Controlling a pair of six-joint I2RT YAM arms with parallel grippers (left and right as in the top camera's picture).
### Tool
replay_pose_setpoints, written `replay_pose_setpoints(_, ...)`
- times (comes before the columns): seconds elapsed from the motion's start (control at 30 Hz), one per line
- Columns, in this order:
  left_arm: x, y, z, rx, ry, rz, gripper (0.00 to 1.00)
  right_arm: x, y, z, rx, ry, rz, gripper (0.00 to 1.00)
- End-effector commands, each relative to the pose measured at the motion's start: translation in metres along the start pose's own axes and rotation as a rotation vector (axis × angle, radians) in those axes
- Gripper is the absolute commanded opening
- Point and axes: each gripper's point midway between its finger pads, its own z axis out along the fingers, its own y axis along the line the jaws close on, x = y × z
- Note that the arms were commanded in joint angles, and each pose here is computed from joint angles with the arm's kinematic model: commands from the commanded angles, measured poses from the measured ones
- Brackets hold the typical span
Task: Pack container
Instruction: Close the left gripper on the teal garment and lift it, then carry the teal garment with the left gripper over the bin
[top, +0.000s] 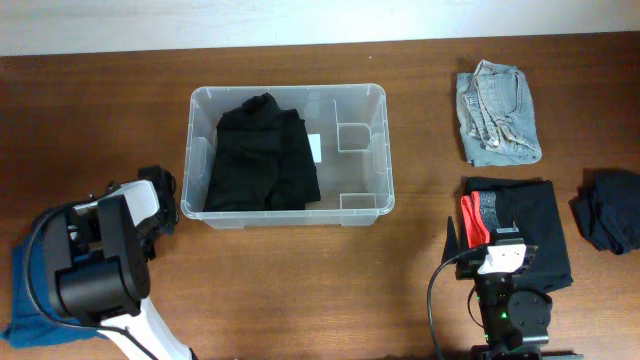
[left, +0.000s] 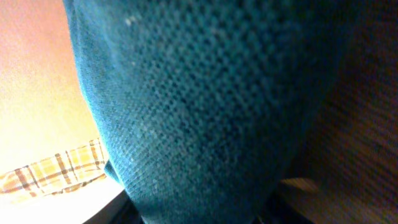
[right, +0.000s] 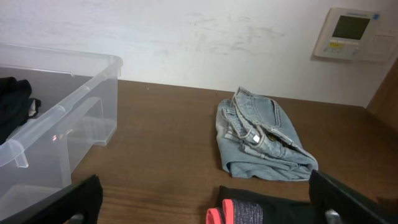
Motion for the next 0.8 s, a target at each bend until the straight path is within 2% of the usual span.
replay_pose_setpoints(0.0,0.006,-0.011,0.009,0.030,0.026,0.002,0.42,0.002,-0.002,0.000,0.011,0.002,-0.003,0.98)
replay_pose_setpoints(0.1,0.005,-0.011,0.009,0.031,0.022,-0.004,0.28,0.002,-0.002,0.000,0.011,0.002,-0.003,0.98)
replay_pose_setpoints(0.23,0.005,-0.011,0.009,0.031,0.022,-0.004,0.19,0.002,-0.002,0.000,0.011,0.002,-0.003,0.98)
replay_pose_setpoints(0.33,0.003,-0.010,0.008,0.031,0.019,-0.008,0.03,0.002,-0.002,0.000,0.011,0.002,-0.003,0.98)
replay_pose_setpoints(0.37,0.001,-0.010,0.007,0.031,0.017,-0.012,0.01,0.002,-0.002,0.000,0.011,0.002,-0.003,0.98)
replay_pose_setpoints(0.63,-0.023,-0.007,-0.004,0.099,-0.013,-0.067,0.01,0.002,-0.002,0.000,0.011,0.002,-0.003,0.98)
replay_pose_setpoints(0.77,-0.048,0.004,-0.022,0.165,-0.047,-0.174,0.01,0.002,-0.002,0.000,0.011,0.002,-0.003,0.98)
